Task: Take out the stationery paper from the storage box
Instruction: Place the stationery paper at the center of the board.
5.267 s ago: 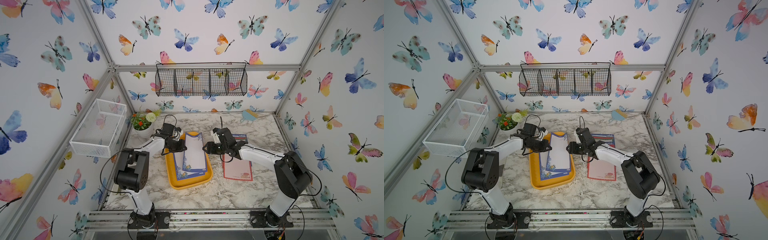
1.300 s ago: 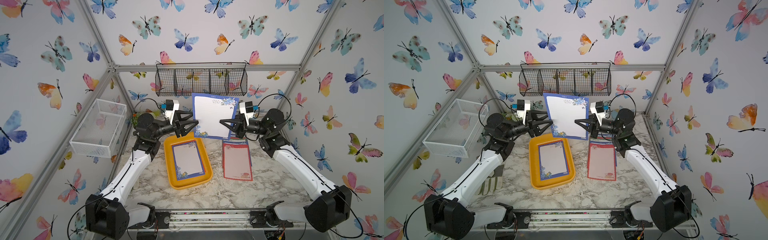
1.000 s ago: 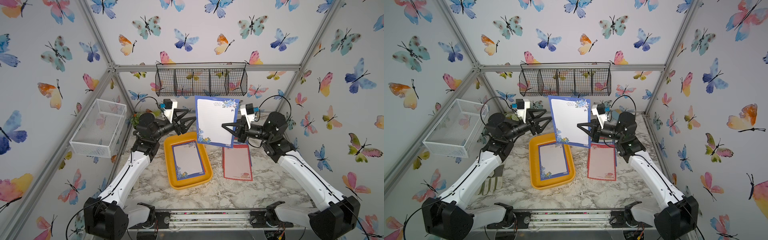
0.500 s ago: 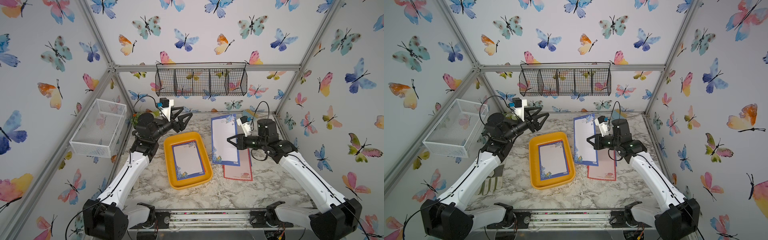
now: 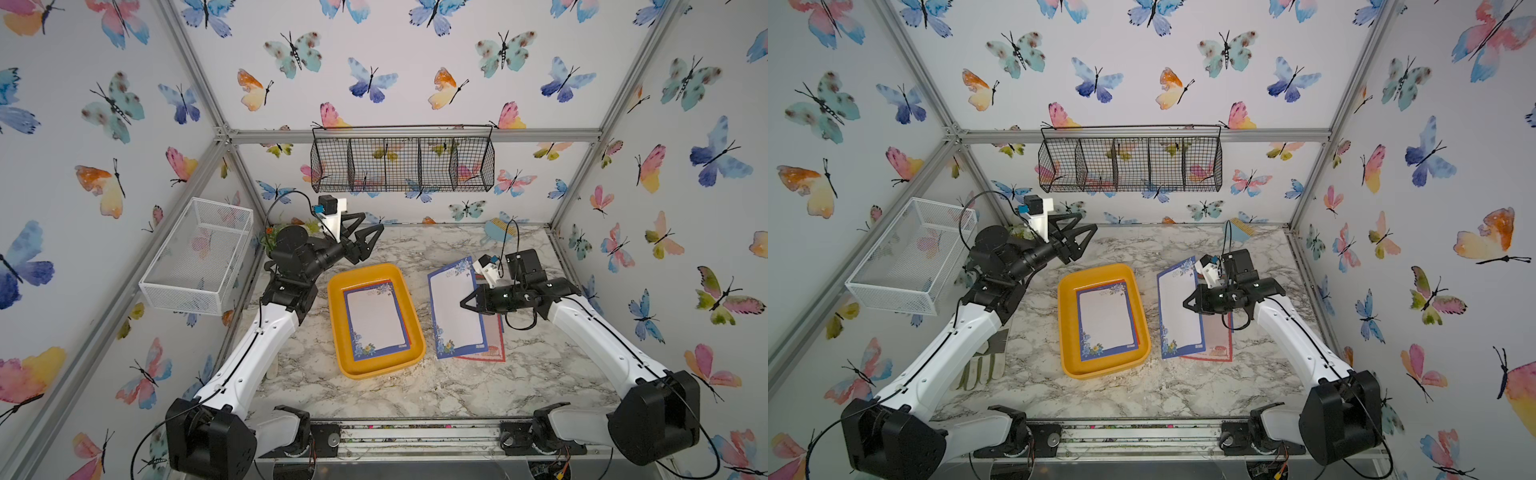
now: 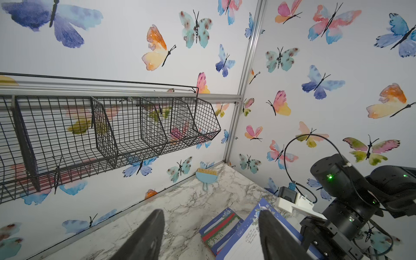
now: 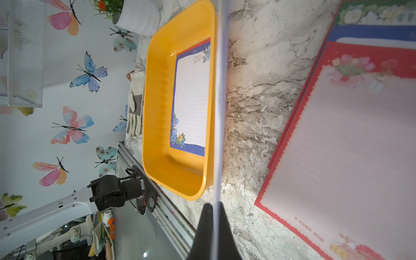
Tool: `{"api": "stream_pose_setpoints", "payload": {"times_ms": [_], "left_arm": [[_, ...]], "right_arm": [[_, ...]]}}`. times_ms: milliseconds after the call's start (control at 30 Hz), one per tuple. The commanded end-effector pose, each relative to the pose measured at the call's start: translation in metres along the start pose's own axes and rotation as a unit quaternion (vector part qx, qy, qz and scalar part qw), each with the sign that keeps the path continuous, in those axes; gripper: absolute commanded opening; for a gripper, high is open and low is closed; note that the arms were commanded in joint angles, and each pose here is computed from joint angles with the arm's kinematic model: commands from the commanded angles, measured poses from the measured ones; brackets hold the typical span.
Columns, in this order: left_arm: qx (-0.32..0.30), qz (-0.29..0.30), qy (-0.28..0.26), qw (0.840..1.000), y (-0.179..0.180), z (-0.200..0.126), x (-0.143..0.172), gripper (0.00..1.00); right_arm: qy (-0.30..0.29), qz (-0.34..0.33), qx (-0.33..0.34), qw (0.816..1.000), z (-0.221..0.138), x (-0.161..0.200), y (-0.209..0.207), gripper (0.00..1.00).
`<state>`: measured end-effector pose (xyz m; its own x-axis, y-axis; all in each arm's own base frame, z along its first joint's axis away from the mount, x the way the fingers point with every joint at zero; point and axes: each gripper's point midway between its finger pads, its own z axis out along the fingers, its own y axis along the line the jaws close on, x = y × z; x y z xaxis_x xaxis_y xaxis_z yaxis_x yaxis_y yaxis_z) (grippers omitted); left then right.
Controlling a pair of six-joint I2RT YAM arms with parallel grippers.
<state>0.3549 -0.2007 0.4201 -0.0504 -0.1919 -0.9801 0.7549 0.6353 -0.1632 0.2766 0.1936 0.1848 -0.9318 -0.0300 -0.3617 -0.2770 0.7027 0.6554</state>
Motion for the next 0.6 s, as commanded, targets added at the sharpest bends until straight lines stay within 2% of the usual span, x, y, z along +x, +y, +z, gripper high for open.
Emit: {"api": "stream_pose_setpoints", "payload": {"times_ms": [0, 333, 567], "left_arm": [[-0.011, 0.011, -0.005, 1.0, 0.003, -0.004, -0.002, 0.69], [-0.017, 0.016, -0.005, 1.0, 0.004, -0.005, -0.001, 0.69], [-0.021, 0.019, -0.003, 1.0, 0.006, -0.005, -0.001, 0.69]], "right_arm": [[0.012, 0.032, -0.006, 0.999, -0.002, 0.008, -0.016, 0.02], [0.011, 0.077, -0.021, 0.997, 0.004, 0.003, -0.048, 0.02], [0.011, 0.093, -0.055, 0.994, 0.007, -0.001, -0.054, 0.02]]}}
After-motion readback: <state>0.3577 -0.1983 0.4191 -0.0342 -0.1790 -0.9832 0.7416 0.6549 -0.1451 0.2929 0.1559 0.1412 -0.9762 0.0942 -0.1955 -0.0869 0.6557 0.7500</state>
